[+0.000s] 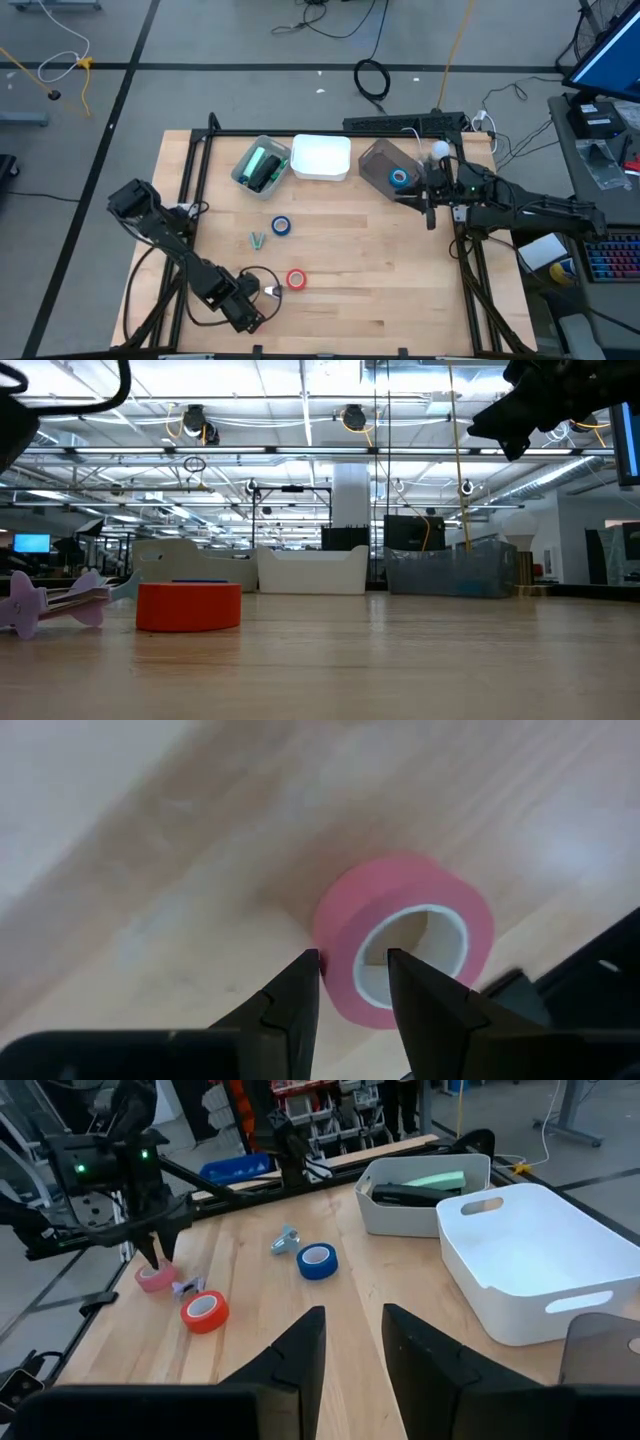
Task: Pick and place Stapler, Stapler remover, tape
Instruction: Put the pink tape into the black bin
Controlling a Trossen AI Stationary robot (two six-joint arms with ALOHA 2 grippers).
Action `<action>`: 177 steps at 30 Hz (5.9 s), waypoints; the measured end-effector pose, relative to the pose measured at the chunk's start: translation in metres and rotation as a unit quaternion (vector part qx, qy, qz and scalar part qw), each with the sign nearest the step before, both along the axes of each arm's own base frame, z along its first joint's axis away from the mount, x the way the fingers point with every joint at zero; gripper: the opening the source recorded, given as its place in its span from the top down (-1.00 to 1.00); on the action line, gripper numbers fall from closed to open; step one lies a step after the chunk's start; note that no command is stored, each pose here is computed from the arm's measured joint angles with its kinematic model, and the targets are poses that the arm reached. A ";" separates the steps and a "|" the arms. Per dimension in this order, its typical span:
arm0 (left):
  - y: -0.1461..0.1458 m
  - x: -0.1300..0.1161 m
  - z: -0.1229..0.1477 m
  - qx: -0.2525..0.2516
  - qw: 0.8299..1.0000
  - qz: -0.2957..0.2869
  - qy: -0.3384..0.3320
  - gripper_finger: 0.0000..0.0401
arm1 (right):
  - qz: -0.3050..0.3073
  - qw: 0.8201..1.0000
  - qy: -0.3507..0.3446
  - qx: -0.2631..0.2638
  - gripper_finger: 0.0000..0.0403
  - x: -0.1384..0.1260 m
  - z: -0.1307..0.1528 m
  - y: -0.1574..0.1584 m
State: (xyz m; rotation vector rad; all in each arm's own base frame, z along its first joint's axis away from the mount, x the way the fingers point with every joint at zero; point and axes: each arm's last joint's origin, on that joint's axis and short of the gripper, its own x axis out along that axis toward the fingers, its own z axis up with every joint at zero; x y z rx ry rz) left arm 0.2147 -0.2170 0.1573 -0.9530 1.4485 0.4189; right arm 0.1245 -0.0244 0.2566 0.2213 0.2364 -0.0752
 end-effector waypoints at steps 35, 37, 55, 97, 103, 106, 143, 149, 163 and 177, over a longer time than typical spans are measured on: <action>-0.001 0.006 0.002 -0.025 0.999 -0.023 -0.024 0.81 | -0.002 1.000 -0.005 0.016 0.54 0.000 0.001 0.000; 0.001 0.008 0.009 -0.035 0.998 -0.023 -0.037 0.81 | -0.005 1.000 -0.005 0.027 0.54 0.000 0.001 0.000; 0.101 0.039 0.107 0.102 0.930 0.074 -0.346 0.75 | 0.071 0.987 -0.133 0.051 0.54 0.025 0.003 -0.001; 0.232 0.118 0.133 -0.121 0.807 0.156 -0.557 0.70 | 0.070 0.955 -0.195 -0.214 0.00 0.133 0.029 0.014; 0.232 0.118 0.133 -0.120 0.808 0.157 -0.555 0.70 | 0.073 0.955 -0.193 -0.213 -0.01 0.143 0.032 0.013; 0.232 0.118 0.133 -0.120 0.808 0.157 -0.556 0.70 | 0.093 0.954 -0.193 -0.210 -0.01 0.145 0.032 0.014; 0.232 0.117 0.127 -0.119 0.824 0.155 -0.532 0.70 | 0.101 0.963 -0.173 -0.178 0.30 0.163 0.029 0.013; 0.233 0.117 0.127 -0.117 0.826 0.147 -0.532 0.70 | 0.097 0.968 -0.173 -0.154 0.53 0.163 0.029 0.013; 0.246 0.115 0.126 -0.071 0.824 0.064 -0.559 0.62 | 0.082 0.975 -0.158 -0.133 0.82 0.163 0.027 0.012; 0.289 0.091 0.100 0.001 0.889 0.000 -0.458 0.27 | -0.011 0.990 -0.060 -0.126 0.83 0.159 0.013 0.003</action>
